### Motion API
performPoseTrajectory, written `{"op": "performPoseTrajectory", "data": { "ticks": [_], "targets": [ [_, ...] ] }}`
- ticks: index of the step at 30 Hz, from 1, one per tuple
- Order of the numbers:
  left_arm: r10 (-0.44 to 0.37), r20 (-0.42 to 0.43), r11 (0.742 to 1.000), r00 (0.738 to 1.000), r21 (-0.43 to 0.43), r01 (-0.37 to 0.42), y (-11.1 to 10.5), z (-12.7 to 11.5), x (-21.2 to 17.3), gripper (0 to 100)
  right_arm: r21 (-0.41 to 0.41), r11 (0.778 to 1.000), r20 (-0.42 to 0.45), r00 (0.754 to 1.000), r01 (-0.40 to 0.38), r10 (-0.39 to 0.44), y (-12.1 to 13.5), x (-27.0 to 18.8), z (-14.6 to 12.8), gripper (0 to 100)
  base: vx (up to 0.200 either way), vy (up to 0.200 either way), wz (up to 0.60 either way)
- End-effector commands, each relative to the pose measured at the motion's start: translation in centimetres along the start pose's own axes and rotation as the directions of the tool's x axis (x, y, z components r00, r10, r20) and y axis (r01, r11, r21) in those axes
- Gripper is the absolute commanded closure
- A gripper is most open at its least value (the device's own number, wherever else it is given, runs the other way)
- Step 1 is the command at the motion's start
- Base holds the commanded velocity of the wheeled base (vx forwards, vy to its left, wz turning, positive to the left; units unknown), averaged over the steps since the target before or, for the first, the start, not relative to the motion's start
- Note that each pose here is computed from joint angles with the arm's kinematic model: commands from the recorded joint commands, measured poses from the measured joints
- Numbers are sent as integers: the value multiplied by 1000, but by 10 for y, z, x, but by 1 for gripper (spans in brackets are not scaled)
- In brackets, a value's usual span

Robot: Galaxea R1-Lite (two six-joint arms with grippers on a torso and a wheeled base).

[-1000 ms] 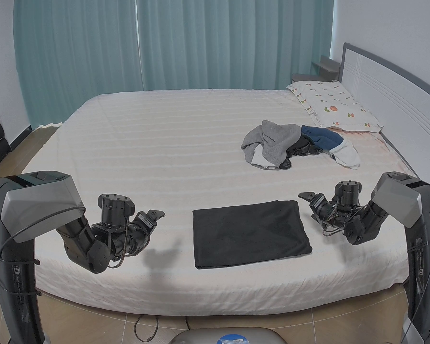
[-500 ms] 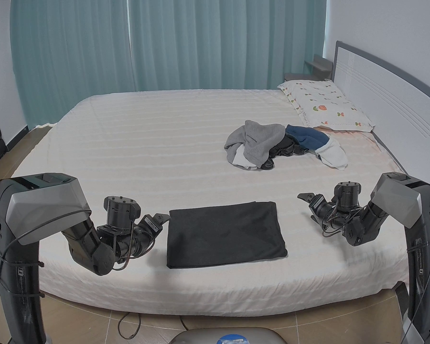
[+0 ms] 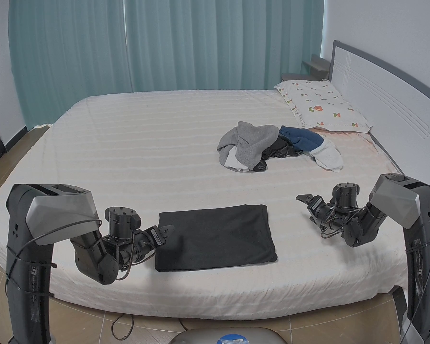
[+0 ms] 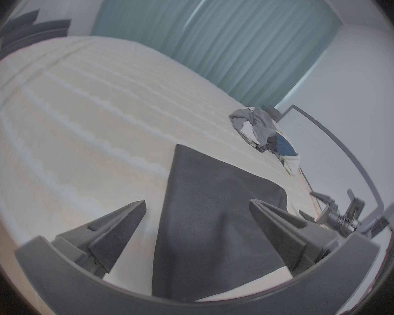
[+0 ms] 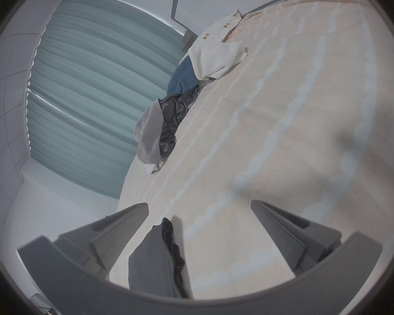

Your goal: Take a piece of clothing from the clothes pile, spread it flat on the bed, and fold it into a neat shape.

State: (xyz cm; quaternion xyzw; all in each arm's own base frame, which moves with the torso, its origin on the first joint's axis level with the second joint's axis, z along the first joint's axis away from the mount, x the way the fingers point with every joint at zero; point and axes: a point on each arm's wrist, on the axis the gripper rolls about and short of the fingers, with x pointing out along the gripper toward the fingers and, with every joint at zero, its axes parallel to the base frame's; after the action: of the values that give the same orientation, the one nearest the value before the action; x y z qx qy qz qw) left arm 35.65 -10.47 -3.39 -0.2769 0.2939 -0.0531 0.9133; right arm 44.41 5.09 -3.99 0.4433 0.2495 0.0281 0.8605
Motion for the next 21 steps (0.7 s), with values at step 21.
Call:
{"op": "performPoseTrajectory", "data": {
  "ticks": [21],
  "targets": [
    [-52,-9,998,999,39,52,16,-20,24,0,-8,1000,-7,1000,1,-1,-1,4,-4,0,0,0,0]
  ]
}}
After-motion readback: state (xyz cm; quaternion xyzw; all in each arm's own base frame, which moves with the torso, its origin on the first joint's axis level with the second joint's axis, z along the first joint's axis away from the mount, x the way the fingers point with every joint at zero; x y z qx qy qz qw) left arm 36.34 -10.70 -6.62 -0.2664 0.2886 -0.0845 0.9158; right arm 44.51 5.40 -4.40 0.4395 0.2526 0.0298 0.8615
